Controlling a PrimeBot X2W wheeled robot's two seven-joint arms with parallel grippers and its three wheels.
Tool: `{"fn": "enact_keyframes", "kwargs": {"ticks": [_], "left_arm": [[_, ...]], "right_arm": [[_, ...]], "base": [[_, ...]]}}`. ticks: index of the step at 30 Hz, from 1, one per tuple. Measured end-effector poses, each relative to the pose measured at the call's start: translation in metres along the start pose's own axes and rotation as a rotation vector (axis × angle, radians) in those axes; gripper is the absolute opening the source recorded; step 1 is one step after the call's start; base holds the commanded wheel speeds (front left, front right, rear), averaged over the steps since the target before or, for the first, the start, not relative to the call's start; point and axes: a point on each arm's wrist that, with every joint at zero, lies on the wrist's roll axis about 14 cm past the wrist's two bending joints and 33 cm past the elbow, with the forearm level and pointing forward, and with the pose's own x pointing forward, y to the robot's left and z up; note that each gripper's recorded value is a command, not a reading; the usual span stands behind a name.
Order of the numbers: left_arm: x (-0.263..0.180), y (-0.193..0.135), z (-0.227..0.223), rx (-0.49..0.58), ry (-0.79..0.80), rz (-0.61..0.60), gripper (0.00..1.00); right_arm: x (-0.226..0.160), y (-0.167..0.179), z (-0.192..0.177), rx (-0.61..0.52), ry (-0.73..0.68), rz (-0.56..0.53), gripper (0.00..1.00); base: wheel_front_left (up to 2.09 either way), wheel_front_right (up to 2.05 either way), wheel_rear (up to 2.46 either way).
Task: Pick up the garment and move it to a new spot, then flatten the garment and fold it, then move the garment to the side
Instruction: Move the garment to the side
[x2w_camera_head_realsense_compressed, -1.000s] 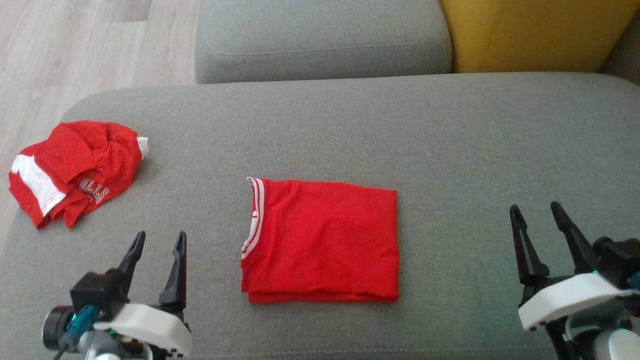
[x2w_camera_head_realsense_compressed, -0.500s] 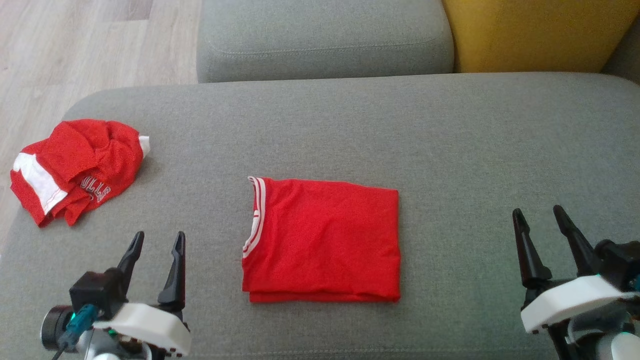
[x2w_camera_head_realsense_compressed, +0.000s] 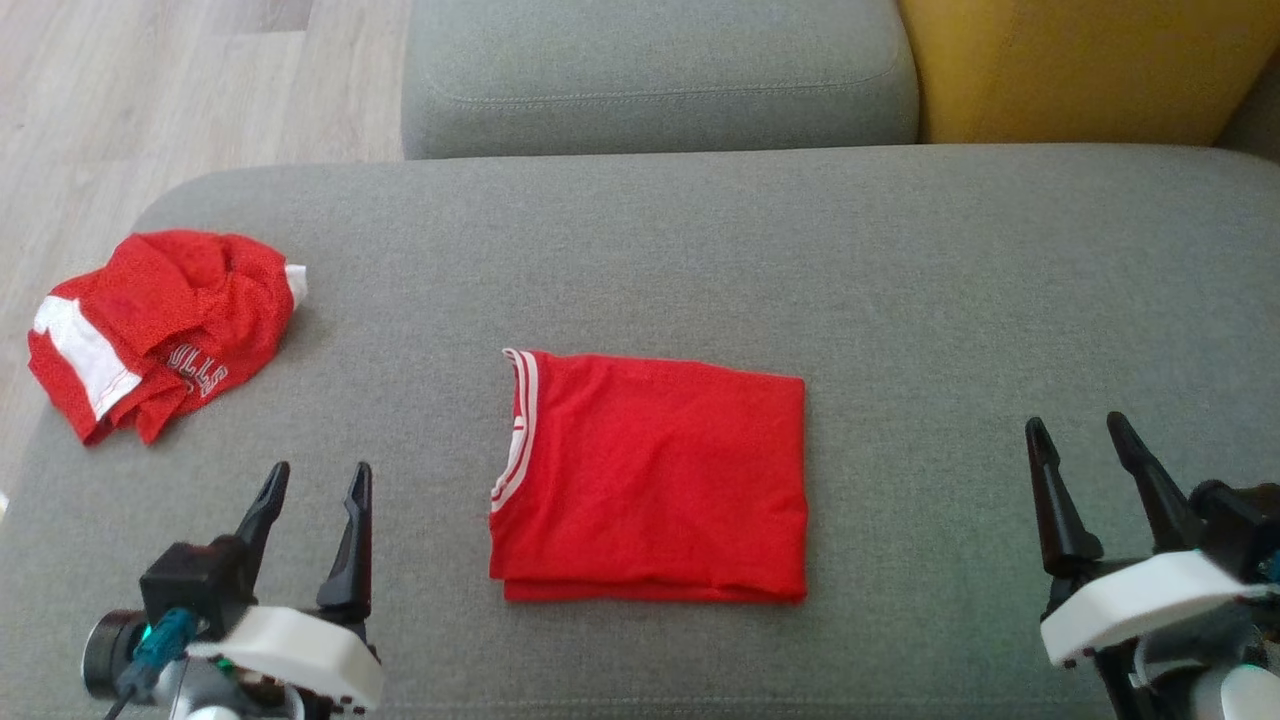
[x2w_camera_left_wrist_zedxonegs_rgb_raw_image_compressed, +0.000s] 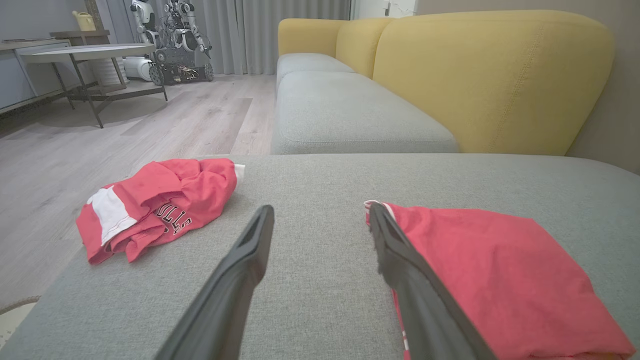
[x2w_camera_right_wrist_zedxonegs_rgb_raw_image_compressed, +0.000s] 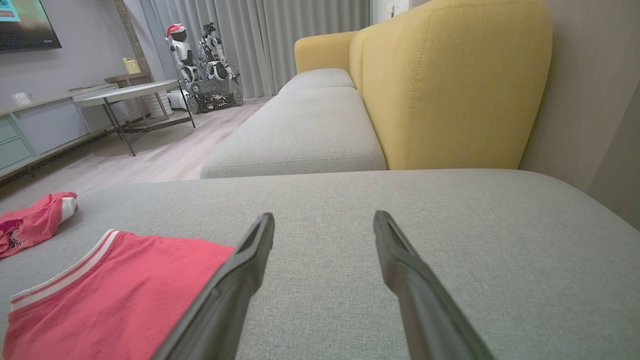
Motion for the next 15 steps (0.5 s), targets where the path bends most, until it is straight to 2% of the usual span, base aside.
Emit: {"fn": "enact_keyframes", "kwargs": {"ticks": [9, 15], "left_arm": [[0.003, 0.001, 0.002, -0.004, -0.003, 0.004, 1.00], [0.019, 0.003, 0.007, -0.006, -0.020, 0.001, 1.00]], "right_arm": [[0.008, 0.002, -0.014, 0.005, 0.046, 0.008, 1.00], [0.041, 0.020, -0.041, 0.015, 0.144, 0.068, 1.00]], "base": [[0.00, 0.00, 0.00], [0.00, 0.00, 0.00]]}}
